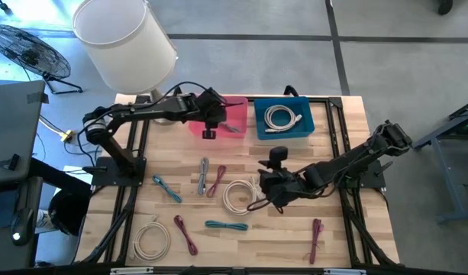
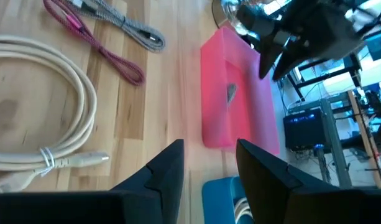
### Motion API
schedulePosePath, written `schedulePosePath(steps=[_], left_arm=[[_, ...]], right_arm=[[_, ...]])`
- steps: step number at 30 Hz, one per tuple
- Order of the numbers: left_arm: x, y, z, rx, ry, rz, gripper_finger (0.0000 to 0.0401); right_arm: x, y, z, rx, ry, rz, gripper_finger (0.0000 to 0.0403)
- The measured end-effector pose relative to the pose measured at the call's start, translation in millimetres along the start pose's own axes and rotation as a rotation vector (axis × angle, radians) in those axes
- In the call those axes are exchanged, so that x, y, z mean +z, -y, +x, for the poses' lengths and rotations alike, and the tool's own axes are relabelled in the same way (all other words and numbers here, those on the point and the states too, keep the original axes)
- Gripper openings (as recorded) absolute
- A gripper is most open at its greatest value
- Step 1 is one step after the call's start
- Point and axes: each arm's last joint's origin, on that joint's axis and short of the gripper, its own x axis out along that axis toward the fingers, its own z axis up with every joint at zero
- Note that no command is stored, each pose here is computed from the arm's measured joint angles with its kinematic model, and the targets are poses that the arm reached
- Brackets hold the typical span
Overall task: Pick & Place USB Port
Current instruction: Put the black and white charger cable into the red bin
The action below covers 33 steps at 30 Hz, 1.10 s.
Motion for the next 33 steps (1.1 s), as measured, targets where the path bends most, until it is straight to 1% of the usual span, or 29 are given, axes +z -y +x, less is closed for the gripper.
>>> schedulePosePath(steps=[3,5,7,10,12,14,16,19,21,25,27,33], left_arm=[[-1,-1,-12,-0.02,0.018,-0.008,0.0126],[-3,-1,-26,-0.047,0.03,-0.015,0.0126],[-5,-2,-46,-0.094,0.021,-0.05,0.0126],[-9,-1,-76,-0.225,-0.026,-0.157,0.0126],[-13,3,-92,-0.308,-0.083,-0.246,0.0126],[-16,12,-104,-0.356,-0.151,-0.314,0.0126],[-17,22,-112,-0.377,-0.211,-0.379,0.0127],[-17,39,-115,-0.377,-0.323,-0.485,0.0127],[-16,52,-114,-0.359,-0.36,-0.54,0.0127],[-16,82,-104,-0.374,-0.42,-0.58,0.0127],[-20,97,-100,-0.373,-0.46,-0.612,0.0127],[-25,138,-81,-0.383,-0.42,-0.766,0.0127]], right_arm=[[-2,0,0,-0.003,-0.017,0.002,0.0138],[-4,0,0,-0.005,-0.028,0.002,0.0138],[-5,0,0,-0.005,-0.036,0.007,0.0138],[-6,0,0,-0.005,-0.043,0.013,0.0138],[-6,0,0,-0.005,-0.043,0.014,0.0138],[-6,0,0,-0.005,-0.043,0.015,0.0138],[-6,0,0,-0.004,-0.043,0.015,0.0138],[-6,0,0,0.004,-0.042,0.016,0.0138],[-6,-1,0,0.012,-0.042,0.016,0.0138],[-6,-2,0,0.054,-0.042,0.013,0.0138],[-6,-2,0,0.073,-0.042,0.012,0.0138],[-6,-3,0,0.09,-0.046,-0.014,0.0138]])
